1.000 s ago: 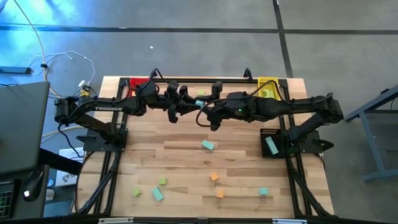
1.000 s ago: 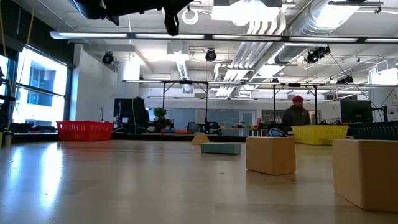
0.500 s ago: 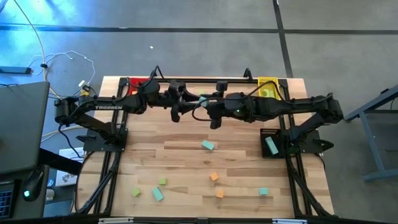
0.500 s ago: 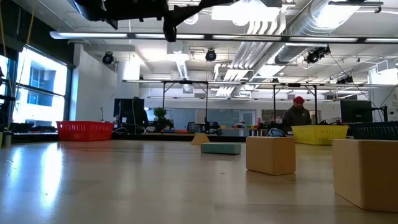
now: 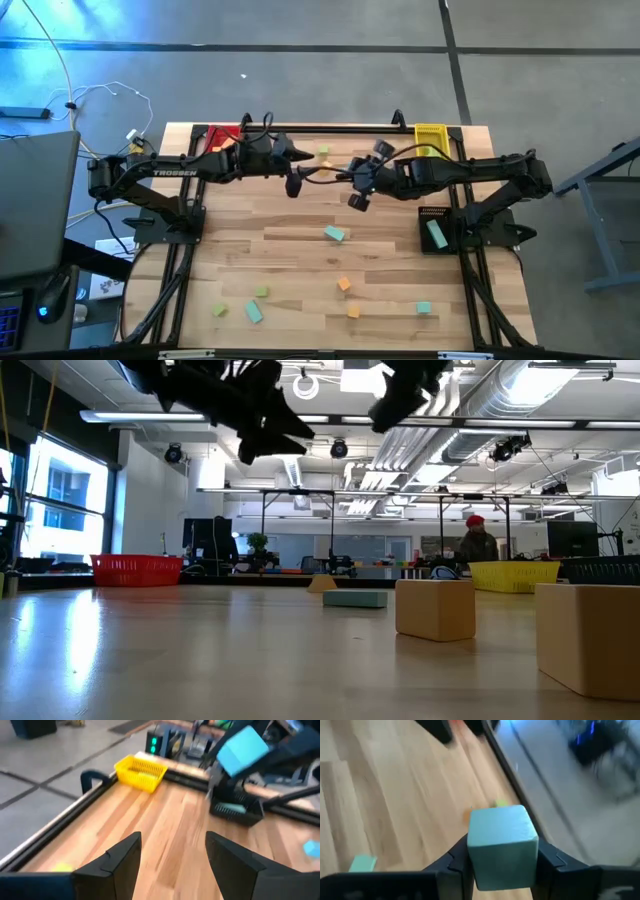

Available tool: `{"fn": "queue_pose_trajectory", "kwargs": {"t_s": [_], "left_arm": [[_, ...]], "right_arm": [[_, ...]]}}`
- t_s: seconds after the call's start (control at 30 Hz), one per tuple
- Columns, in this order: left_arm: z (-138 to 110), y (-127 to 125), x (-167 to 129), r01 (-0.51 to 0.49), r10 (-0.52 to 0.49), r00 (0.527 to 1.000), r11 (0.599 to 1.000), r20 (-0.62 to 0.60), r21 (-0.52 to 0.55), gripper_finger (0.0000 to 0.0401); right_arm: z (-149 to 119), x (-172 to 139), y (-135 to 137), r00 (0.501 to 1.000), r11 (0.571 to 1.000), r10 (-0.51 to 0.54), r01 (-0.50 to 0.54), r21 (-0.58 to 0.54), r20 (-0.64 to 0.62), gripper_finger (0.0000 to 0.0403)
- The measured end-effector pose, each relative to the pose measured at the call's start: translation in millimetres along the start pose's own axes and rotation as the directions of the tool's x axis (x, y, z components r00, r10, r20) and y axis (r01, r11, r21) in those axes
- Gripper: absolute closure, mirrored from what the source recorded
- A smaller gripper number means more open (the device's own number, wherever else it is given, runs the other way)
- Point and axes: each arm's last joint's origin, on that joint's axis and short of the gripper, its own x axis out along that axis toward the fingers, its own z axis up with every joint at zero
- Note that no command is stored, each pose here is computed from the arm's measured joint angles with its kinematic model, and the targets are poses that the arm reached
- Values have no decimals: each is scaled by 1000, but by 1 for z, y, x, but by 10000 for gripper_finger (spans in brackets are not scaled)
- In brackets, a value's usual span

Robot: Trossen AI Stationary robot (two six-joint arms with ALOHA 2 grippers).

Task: Sort & place blocks by color
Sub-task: Put the blue block into the black bin

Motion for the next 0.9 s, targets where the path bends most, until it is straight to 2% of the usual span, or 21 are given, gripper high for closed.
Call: {"fn": "queue_pose_trajectory", "kwargs": {"t_s": [0.17,0.33,0.6,0.73,0.9], "left_arm": [[-6,-1,0,-1,2,998,1000,-64,2,194],[-13,-7,-1,15,-9,992,999,-126,47,194],[-20,-15,-2,38,-27,983,998,-183,58,194],[-21,-17,-2,48,-35,981,997,-189,61,194],[-22,-20,-2,55,-43,980,997,-195,61,194]], "right_arm": [[-19,-2,-3,985,985,-25,54,163,-172,293],[-40,-13,-2,940,952,-70,163,259,-335,293],[-64,-38,3,858,891,-175,347,294,-483,293],[-77,-38,11,852,875,-178,365,316,-493,293],[-118,-23,19,741,832,-194,472,293,-642,293]]}}
